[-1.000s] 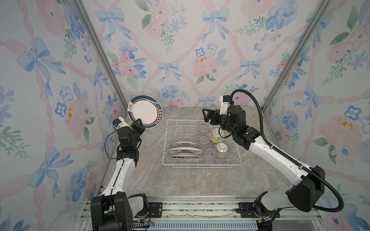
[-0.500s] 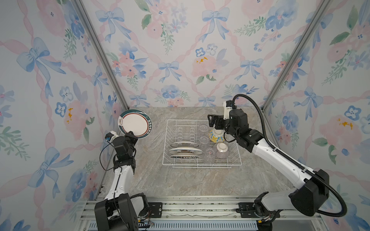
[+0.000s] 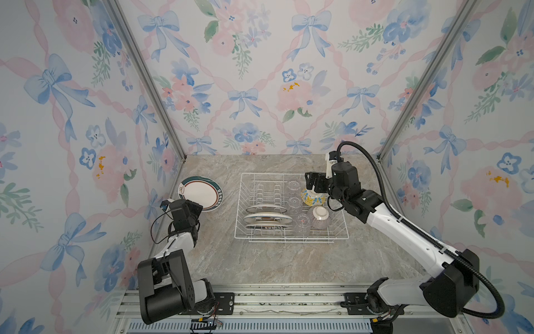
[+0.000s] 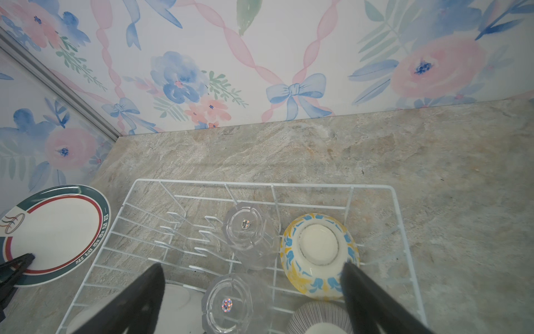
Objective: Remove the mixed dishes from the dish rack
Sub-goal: 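Carry the plate off the rack with left gripper while right gripper withdraws, then lower the rimmed plate flat onto the table with the left gripper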
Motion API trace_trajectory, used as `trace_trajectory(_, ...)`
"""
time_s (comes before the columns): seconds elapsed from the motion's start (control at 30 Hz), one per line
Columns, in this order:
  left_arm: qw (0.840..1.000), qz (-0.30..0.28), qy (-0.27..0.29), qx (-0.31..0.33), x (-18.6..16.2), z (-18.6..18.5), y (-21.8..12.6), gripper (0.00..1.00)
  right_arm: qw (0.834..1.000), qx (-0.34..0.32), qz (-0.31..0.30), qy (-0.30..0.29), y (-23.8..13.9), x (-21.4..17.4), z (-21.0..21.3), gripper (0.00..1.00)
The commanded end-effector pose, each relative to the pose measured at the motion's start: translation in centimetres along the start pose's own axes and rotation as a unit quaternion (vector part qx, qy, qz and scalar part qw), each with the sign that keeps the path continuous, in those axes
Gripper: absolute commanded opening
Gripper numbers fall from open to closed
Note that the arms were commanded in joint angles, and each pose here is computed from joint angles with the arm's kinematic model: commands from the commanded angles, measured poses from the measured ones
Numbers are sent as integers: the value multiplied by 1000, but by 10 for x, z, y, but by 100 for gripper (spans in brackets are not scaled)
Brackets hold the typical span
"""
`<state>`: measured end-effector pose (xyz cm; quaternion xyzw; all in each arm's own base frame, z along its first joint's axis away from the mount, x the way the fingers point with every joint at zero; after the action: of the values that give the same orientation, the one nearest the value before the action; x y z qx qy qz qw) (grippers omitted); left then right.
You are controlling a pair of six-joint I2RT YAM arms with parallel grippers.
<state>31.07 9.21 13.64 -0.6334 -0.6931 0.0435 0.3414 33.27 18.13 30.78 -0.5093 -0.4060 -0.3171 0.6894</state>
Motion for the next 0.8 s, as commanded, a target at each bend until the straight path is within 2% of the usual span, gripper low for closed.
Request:
trace_trajectory(0.0,999,-4,18,-38,9,-19,6,0,1000,-23,14,2,-5,-8,-11,97)
trace_trajectory(0.4,996,85,20,-27,-13,-6,38,0,999,-27,34,15,2,-14,-16,97)
trace_trajectory(0.53,995,91,26,-24,-15,-4,40,12,999,-30,39,15,3,-16,-18,97)
trace_trajectory(0.67,995,96,33,-22,-18,-1,40,15,998,-32,43,17,5,-18,-19,97)
trace_trajectory(0.77,994,98,38,-21,-19,0,39,29,998,-36,47,17,6,-19,-20,97)
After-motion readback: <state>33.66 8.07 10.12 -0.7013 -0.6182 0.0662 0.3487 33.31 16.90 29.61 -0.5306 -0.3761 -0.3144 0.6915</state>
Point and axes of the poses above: each gripper's point midway between its finger pads, its own y axis out along the fingers, its own z axis along the line the jaws close on, x = y × z, the point moved 6 cm from there along -y, back along the fingers, and after that the axes turned 7 degrees about -y, right-handed, at the moved point
